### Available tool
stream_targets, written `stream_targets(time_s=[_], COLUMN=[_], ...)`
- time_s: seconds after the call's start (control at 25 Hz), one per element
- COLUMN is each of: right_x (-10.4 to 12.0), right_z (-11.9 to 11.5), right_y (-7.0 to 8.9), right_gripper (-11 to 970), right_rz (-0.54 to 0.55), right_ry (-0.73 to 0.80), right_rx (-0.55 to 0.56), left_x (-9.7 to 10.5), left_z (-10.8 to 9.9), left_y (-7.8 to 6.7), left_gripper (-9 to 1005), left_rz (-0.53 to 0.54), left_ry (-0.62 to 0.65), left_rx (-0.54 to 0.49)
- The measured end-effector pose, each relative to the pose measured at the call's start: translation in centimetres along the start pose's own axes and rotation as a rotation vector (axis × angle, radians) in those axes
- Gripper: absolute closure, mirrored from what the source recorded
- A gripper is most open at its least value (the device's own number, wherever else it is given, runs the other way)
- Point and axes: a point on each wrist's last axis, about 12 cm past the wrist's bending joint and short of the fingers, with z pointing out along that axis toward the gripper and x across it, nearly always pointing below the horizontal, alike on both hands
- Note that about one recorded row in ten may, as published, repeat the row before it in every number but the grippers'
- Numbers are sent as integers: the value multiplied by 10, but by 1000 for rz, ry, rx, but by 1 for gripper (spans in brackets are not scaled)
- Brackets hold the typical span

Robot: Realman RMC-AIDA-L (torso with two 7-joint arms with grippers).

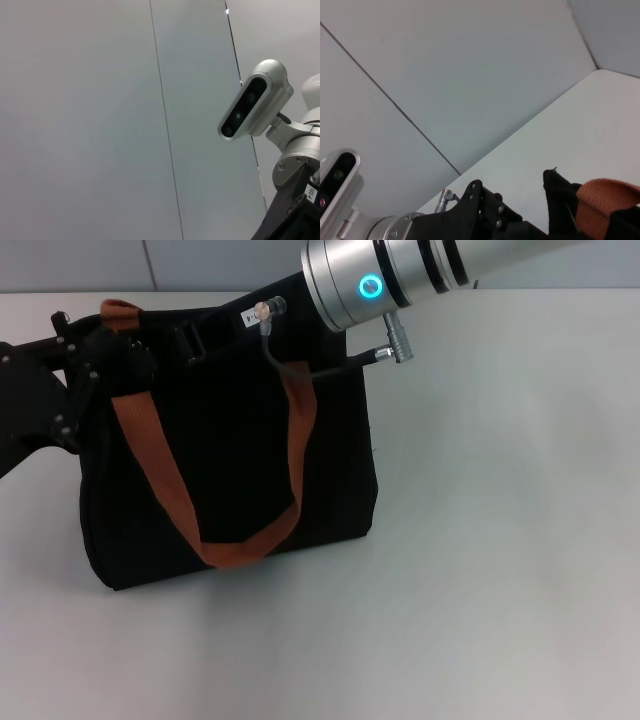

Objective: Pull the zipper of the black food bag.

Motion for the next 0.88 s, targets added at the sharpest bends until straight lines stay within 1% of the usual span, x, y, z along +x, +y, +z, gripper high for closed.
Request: stream_targets(time_s=[0.28, 0.44, 0.88], right_x=[1, 0, 1], right_z=[0, -1, -3], right_y=[-1, 0, 0], right_gripper=[944, 815, 836], right_rz=[5, 2, -1], right_ry=[-3, -2, 1], right_rx=[1, -2, -3], left_x=[0, 0, 0], left_z=[0, 0, -2], left_y=[0, 0, 0], left_gripper=[948, 947, 944], left_rz=[0, 0, -1], left_ry=[0, 0, -1], left_rx=[0, -2, -6])
